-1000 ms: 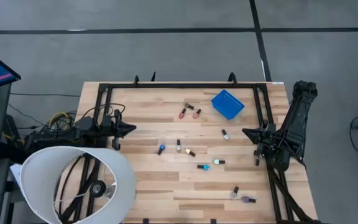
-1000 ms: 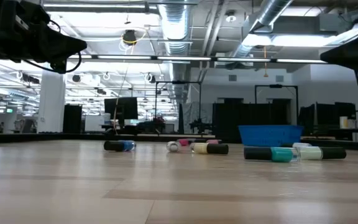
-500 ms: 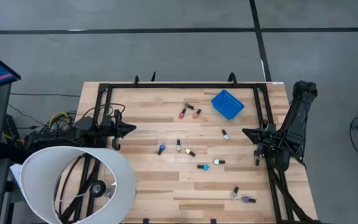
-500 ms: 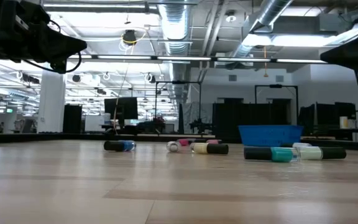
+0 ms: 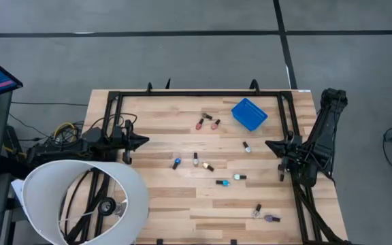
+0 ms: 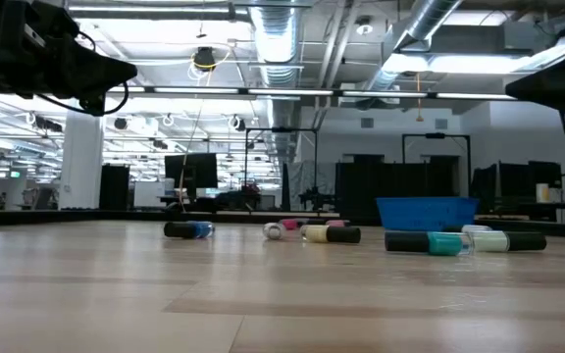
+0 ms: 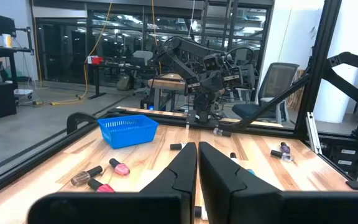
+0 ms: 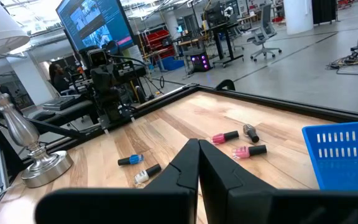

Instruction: Pick & Place Nail Polish

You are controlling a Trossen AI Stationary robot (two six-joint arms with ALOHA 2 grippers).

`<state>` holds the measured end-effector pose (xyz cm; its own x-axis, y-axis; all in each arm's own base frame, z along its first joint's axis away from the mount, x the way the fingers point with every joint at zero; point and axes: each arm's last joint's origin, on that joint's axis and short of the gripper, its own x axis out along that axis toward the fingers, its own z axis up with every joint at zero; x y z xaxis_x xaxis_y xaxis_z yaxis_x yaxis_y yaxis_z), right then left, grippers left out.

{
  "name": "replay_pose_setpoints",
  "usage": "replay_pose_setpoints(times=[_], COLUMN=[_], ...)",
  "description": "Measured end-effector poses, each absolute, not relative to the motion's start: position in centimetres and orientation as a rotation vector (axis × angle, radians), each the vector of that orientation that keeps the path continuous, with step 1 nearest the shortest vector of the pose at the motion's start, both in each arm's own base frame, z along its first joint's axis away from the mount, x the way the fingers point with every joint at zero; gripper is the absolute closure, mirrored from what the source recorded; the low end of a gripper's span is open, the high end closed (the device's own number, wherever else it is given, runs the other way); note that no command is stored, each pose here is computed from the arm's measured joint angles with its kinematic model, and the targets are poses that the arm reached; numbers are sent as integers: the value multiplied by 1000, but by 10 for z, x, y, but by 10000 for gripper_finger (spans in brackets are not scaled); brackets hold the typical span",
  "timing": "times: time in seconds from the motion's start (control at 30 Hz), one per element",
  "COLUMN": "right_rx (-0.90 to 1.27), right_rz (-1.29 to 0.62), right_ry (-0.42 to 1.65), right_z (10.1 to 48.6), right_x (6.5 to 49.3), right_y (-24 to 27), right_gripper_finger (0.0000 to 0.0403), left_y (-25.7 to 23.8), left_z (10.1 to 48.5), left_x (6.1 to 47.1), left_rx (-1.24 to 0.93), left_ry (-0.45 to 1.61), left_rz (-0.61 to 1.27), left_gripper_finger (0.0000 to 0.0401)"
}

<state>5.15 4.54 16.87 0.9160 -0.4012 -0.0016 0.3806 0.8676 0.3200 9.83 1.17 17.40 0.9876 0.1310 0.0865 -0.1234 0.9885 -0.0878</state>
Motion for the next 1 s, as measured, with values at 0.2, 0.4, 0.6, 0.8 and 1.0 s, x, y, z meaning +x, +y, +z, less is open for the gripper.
replay_pose_setpoints(times=[0.2,0.4,0.6,0.8,1.0], right_rx=[321,321,345,705,989], right_rz=[-409,-409,-409,-412,-442], right_ry=[-66,-66,-71,-153,-243], right_z=[169,169,169,170,174], right_x=[52,52,52,55,61], right_y=[45,45,46,50,54], right_gripper_finger=[403,403,403,403,403], left_y=[12,12,12,12,12], left_z=[174,174,174,174,174], left_x=[98,98,98,98,98], left_rx=[-82,-83,-83,-83,-82], left_ry=[-92,-92,-92,-92,-93], left_rz=[128,128,128,128,128], left_gripper_finger=[390,390,390,390,390])
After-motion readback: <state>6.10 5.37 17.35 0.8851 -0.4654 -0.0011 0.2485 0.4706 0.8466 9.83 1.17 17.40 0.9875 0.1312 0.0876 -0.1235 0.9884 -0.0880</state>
